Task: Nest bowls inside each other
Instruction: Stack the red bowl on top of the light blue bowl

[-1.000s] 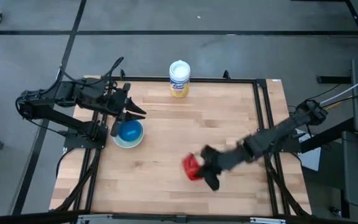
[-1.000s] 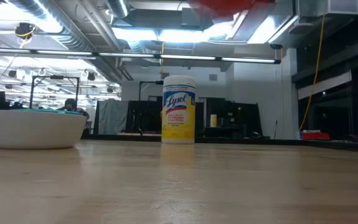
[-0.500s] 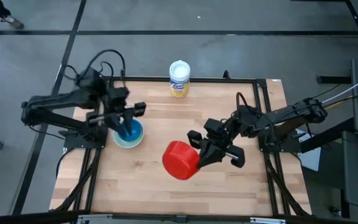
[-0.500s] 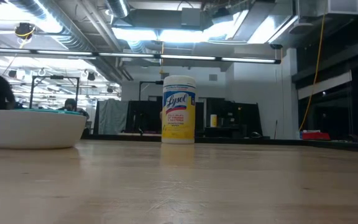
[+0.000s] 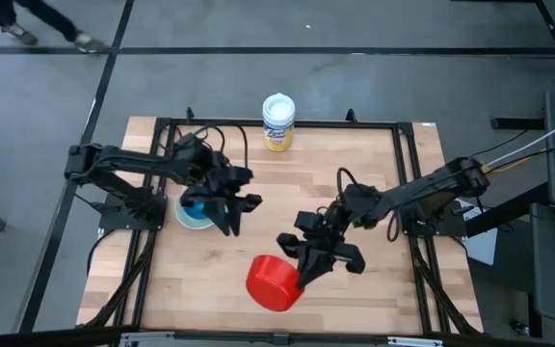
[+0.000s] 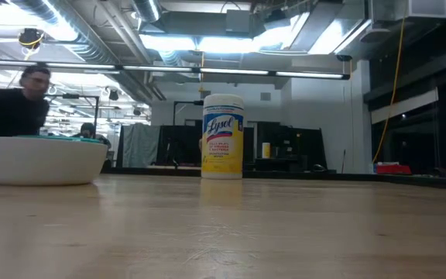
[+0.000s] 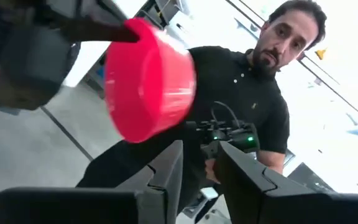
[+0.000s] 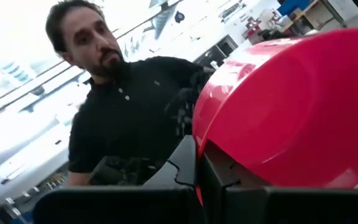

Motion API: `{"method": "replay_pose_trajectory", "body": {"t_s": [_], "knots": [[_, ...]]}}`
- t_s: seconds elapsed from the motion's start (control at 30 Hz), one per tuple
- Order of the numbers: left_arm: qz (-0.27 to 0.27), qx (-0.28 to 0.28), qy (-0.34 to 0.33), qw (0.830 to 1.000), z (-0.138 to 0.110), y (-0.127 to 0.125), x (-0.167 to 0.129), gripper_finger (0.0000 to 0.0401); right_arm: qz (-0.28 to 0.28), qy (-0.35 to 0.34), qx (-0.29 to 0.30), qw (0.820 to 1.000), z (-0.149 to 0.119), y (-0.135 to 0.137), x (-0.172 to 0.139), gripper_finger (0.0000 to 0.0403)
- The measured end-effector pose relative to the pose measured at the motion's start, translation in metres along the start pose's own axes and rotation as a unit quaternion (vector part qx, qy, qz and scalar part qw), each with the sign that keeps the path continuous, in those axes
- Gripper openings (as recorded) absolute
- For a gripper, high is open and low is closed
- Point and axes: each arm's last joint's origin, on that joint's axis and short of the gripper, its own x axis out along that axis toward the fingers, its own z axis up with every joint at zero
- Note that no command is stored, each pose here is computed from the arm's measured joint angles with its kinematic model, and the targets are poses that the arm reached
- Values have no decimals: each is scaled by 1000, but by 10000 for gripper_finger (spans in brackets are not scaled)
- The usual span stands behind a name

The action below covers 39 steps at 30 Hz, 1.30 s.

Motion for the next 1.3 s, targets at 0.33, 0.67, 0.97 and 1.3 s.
{"method": "replay_pose_trajectory", "body": {"t_s": [0.33,0.67,0.97,1.3], "knots": [[-1,-44,13,999,-8,26,10,119,-8,13,27,1000,-2,-8,-1,1],[0,-48,11,999,-12,36,17,121,13,16,47,999,-7,-31,2,1],[2,-31,-3,1000,-13,36,21,121,20,-4,33,999,-2,-31,0,1],[-11,-34,8,999,-19,33,34,120,5,-26,29,999,0,-33,-2,1]]}}
